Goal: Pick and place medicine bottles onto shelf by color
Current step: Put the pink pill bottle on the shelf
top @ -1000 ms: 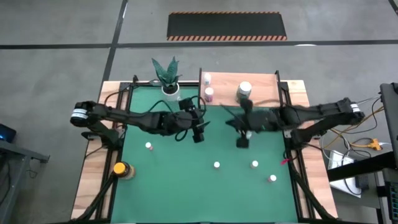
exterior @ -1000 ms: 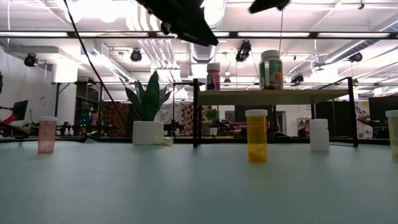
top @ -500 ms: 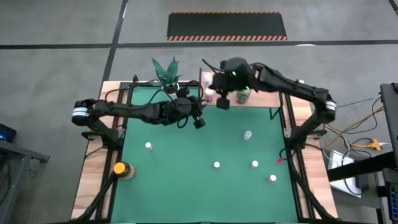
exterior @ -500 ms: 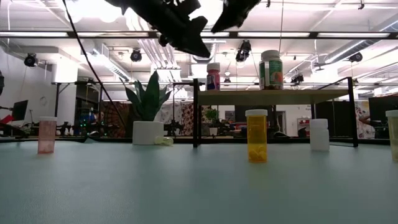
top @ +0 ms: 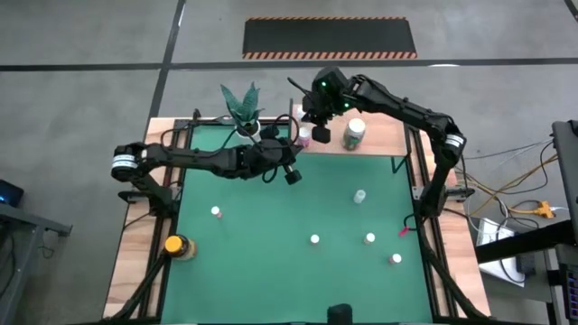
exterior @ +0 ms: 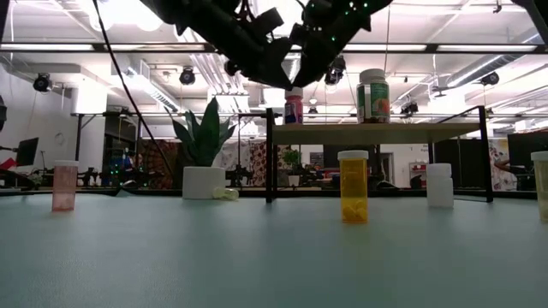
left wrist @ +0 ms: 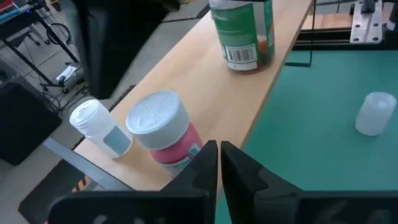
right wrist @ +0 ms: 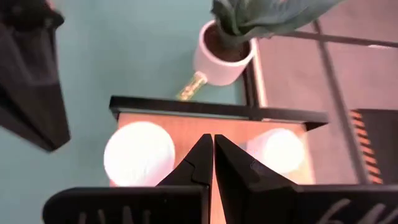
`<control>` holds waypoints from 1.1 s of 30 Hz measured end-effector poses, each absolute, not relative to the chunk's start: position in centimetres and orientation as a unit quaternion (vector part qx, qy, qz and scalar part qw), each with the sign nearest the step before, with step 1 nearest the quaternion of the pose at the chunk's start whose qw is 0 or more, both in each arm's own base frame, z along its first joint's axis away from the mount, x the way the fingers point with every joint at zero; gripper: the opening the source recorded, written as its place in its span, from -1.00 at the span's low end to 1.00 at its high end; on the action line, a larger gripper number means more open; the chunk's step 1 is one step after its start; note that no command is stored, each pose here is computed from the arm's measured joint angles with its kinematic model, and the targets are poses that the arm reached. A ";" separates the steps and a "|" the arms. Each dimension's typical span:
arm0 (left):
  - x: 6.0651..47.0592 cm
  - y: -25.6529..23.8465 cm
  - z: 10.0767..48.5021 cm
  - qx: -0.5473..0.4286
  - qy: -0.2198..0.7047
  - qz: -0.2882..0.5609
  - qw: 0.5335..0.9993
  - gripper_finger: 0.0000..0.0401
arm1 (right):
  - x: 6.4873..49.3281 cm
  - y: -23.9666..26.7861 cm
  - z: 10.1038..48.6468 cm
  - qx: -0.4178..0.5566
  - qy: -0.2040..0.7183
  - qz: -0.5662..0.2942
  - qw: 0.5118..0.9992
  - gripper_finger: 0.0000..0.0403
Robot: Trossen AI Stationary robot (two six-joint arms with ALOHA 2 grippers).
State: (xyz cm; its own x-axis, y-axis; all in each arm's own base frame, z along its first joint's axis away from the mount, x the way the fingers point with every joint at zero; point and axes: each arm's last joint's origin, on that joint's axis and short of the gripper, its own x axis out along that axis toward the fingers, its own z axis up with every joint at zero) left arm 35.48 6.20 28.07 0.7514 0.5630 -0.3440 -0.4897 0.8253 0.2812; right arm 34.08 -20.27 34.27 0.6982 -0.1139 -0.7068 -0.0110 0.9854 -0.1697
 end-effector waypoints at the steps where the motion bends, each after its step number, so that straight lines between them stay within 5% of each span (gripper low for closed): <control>1: 35.5 6.3 28.1 0.087 0.211 0.284 0.931 -0.99 | 34.1 -20.3 34.1 -0.078 0.387 -0.019 0.919 -0.96; 23: 35.0 9.1 28.0 0.076 0.208 0.323 0.920 -1.00 | 32.5 -19.1 35.5 -0.054 0.401 -0.012 0.914 -0.96; 33: 35.3 8.6 28.1 0.071 0.199 0.292 0.933 -1.00 | 33.9 -20.0 33.2 -0.055 0.423 -0.015 0.904 -0.96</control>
